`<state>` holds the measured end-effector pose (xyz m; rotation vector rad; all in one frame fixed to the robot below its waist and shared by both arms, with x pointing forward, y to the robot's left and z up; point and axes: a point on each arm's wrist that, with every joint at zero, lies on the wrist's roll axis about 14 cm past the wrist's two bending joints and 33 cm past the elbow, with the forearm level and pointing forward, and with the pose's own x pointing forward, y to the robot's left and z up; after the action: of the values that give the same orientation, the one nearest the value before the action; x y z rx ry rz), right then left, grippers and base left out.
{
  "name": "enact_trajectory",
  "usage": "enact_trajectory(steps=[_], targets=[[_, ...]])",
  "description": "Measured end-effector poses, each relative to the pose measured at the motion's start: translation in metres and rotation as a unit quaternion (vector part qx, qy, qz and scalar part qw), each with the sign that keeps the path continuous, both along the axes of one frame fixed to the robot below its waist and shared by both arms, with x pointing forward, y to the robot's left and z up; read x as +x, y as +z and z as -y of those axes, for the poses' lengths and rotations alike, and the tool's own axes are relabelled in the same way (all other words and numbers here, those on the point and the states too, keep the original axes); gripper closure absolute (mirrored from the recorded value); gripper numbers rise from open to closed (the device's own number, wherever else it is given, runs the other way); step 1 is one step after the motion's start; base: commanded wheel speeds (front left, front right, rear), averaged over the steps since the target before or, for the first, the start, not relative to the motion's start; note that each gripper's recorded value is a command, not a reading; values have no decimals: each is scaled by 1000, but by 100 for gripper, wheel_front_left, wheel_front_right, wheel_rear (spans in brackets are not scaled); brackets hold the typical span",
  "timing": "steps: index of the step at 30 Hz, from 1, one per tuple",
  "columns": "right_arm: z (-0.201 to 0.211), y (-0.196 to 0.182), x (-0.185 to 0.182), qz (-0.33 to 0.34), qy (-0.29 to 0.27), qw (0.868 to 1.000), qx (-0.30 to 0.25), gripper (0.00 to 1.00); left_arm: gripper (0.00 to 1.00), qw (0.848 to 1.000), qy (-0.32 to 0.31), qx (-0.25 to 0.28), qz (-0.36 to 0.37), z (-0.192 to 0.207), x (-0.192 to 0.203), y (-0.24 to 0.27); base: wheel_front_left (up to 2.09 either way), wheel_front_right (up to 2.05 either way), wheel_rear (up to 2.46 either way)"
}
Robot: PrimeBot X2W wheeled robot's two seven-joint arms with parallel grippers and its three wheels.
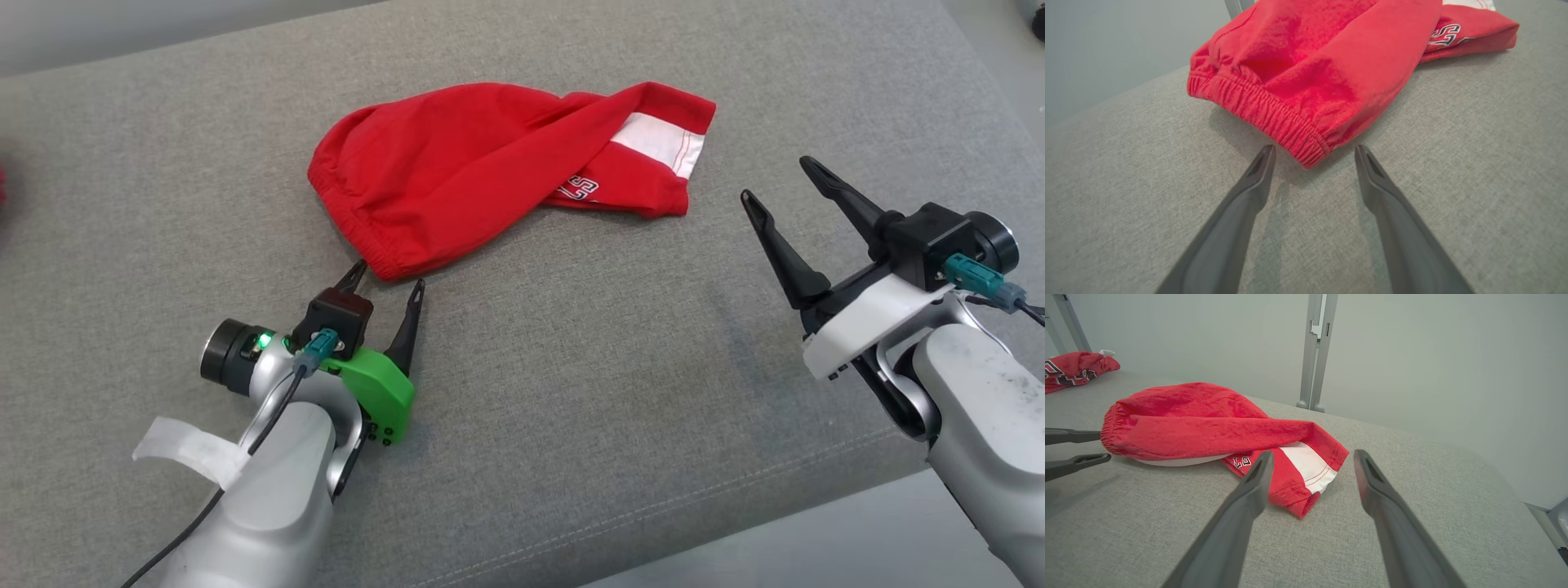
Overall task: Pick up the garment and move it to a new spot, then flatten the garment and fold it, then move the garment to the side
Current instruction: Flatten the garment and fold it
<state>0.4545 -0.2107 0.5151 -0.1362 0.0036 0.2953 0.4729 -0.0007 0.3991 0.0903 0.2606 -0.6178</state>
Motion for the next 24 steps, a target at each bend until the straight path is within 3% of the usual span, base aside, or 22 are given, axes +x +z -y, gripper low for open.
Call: enact_trajectory(steps=[7,8,9,10,11,12,24], targets=[[10,-10,-4,-4,-21,1000,-1,0,0,1000,-23,6,-6,16,6,-12,0,0,0],[11,-9,-4,-3,-24,1000,-1,0,20,1000,-30,5,0,20,6,-9,0,0,0],[12,-9,-4,-1,-25,1000,-1,0,53,999,-38,0,11,26,7,-3,0,0,0],[12,-11,-4,-2,-27,1000,0,0,67,999,-43,-6,22,30,9,4,0,0,0],[11,-12,-4,-2,-27,1000,2,0,94,998,-48,-10,32,33,9,10,0,0,0],[9,-11,-3,0,-26,1000,3,0,100,998,-54,-12,40,36,8,15,0,0,0],[-16,-14,-2,2,-4,1000,23,0,100,989,-62,-105,82,39,-29,68,0,0,0]])
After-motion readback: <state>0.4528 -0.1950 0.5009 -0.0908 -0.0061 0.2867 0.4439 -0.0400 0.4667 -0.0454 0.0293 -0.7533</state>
